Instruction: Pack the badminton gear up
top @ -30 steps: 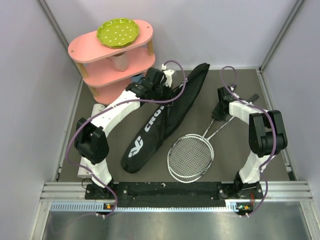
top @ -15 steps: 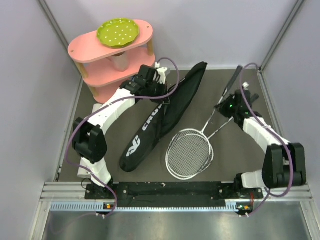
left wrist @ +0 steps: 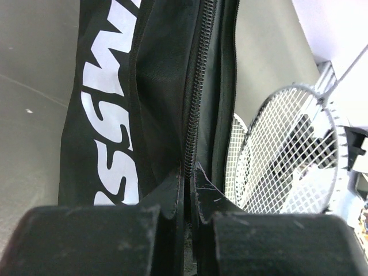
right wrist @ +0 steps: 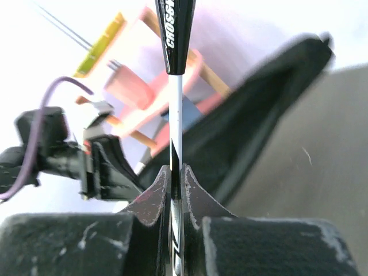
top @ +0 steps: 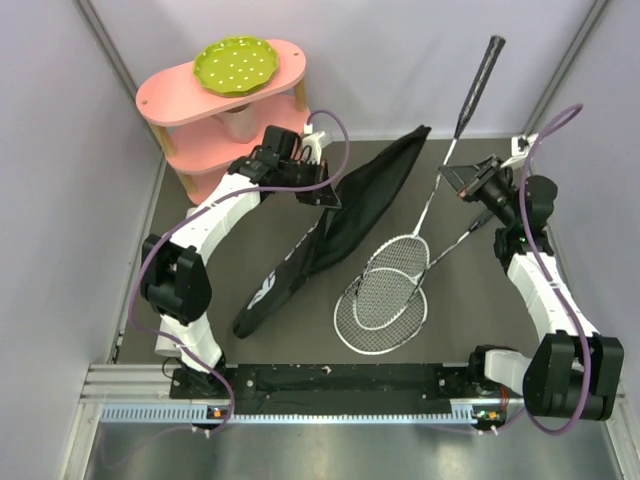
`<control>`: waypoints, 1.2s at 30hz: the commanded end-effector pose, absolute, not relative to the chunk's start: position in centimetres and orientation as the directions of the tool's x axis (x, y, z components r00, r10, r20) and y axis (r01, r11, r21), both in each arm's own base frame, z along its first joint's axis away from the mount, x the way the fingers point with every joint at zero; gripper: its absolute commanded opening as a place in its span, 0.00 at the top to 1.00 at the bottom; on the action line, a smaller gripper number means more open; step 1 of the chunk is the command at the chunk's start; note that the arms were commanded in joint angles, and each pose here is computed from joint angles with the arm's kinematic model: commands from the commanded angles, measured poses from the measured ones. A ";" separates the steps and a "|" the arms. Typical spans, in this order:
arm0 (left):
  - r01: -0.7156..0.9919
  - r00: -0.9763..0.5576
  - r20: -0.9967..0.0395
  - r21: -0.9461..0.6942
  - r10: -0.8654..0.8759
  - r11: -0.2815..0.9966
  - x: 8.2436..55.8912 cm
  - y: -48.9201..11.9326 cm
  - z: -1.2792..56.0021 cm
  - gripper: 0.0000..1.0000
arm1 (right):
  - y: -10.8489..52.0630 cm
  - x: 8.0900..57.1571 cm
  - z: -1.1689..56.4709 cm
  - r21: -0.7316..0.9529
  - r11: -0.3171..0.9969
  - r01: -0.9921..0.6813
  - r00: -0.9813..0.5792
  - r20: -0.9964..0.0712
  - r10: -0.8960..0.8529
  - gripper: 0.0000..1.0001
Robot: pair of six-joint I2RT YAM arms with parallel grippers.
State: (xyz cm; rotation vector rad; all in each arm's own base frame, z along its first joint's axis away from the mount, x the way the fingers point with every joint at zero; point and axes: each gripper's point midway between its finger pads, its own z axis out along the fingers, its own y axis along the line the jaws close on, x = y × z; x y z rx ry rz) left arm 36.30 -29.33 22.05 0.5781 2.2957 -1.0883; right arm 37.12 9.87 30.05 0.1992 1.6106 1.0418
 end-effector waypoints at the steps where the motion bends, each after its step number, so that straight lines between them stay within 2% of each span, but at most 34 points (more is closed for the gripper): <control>1: 0.666 -0.712 -0.685 -0.589 0.154 0.457 35.7 -30.8 24.8 1.00 | 11.1 33.6 45.0 0.455 0.526 -0.718 -0.038 -0.781 0.624 1.00; 4: 0.671 -0.715 -0.682 -0.605 0.157 0.429 35.4 -31.1 25.1 1.00 | 10.8 33.1 49.1 0.430 0.495 -0.755 0.018 -0.742 0.671 1.00; 11: 0.681 -0.716 -0.678 -0.627 0.166 0.377 34.4 -31.4 25.8 1.00 | 9.9 32.0 54.8 0.364 0.415 -0.834 0.115 -0.621 0.775 1.00; 15: 0.688 -0.715 -0.675 -0.636 0.180 0.350 33.8 -31.5 26.1 1.00 | 9.9 31.9 56.8 0.309 0.354 -0.883 0.118 -0.582 0.804 1.00; 18: 0.698 -0.708 -0.680 -0.635 0.191 0.331 33.5 -31.5 26.4 1.00 | 9.9 32.4 57.6 0.296 0.358 -0.886 0.130 -0.581 0.803 1.00; 21: 0.694 -0.710 -0.677 -0.629 0.192 0.349 33.7 -31.3 26.1 1.00 | 10.1 31.8 59.5 0.291 0.285 -0.913 0.084 -0.551 0.830 1.00; 29: 0.678 -0.726 -0.663 -0.642 0.184 0.359 34.0 -31.5 26.0 1.00 | 10.5 30.1 62.7 0.228 0.344 -0.911 0.155 -0.585 0.796 1.00; 36: 0.720 -0.687 -0.704 -0.624 0.181 0.304 32.4 -31.2 28.7 1.00 | 10.8 31.5 58.9 0.197 0.339 -0.920 0.154 -0.615 0.773 1.00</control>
